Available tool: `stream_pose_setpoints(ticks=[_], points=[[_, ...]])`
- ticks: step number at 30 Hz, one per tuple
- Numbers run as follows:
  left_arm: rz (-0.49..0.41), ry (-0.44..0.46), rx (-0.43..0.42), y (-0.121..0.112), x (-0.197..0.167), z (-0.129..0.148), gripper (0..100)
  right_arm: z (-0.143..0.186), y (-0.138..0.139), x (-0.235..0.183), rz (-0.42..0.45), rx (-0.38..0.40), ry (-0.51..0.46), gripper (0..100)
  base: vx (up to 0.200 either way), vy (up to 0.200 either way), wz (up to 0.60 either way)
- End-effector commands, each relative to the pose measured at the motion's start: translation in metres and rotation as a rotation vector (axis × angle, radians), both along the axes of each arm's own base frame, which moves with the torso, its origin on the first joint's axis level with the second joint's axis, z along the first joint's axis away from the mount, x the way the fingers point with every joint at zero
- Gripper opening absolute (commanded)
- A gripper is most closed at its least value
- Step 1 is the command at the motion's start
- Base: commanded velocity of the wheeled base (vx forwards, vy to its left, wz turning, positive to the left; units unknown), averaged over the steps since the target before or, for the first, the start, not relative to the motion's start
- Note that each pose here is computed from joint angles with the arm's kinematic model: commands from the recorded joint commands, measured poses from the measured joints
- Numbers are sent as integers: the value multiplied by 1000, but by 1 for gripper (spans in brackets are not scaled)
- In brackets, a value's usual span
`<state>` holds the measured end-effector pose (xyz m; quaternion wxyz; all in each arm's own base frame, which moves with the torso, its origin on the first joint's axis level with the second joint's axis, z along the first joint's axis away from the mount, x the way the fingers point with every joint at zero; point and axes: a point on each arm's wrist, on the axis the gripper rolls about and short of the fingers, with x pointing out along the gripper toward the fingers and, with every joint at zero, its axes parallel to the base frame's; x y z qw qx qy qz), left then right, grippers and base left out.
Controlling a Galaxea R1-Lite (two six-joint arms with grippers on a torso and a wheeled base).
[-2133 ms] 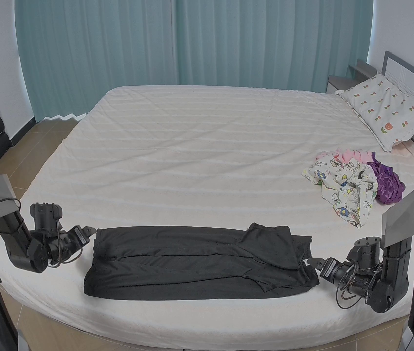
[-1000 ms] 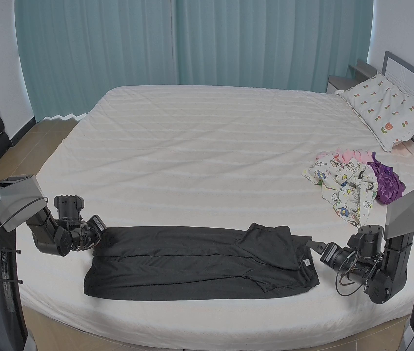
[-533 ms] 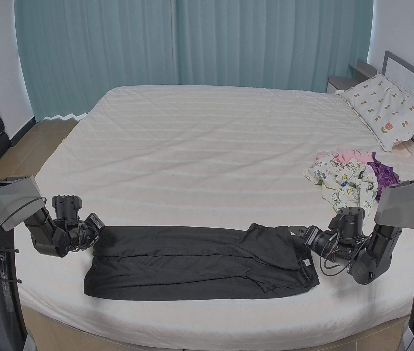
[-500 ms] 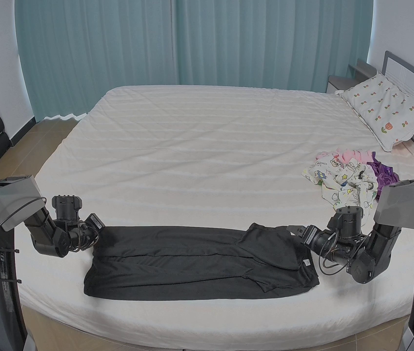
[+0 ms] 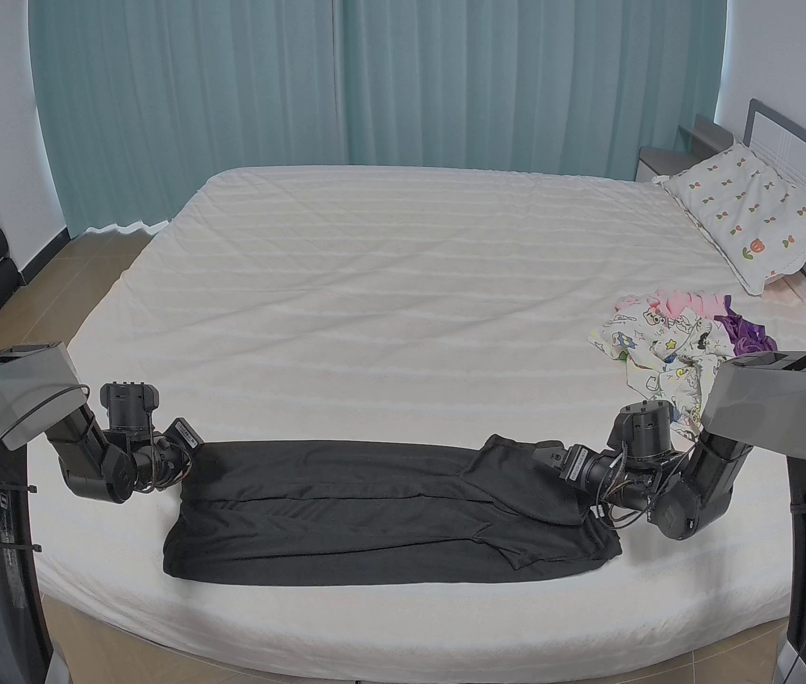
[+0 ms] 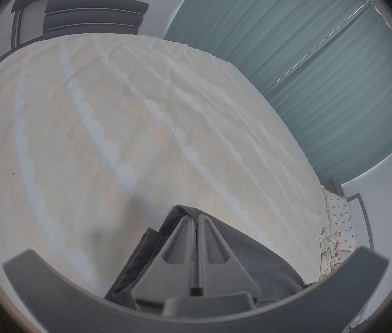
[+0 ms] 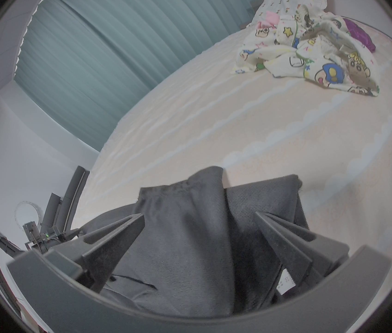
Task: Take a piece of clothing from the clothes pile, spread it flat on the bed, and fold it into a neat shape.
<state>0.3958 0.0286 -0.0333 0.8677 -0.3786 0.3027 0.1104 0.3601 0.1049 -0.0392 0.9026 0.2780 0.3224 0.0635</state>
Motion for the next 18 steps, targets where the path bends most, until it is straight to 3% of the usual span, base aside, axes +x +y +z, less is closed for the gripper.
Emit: stream_pose_setpoints(ticks=[1,3,4,14,18], points=[[0,-4,0,0,0,1,0,-18,0,3,18,-22,42,100,0,0,0],[0,-4,0,0,0,1,0,-18,0,3,18,-22,42,100,0,0,0],[0,-2,2,0,0,1,0,-21,-1,3,32,-41,44,0,0,0,0],[2,-3,3,0,1,1,0,-5,-14,10,-1,-24,-21,0,0,0,0],[3,-11,4,1,1,1,0,3,-20,8,40,-9,-52,0,0,0,0]])
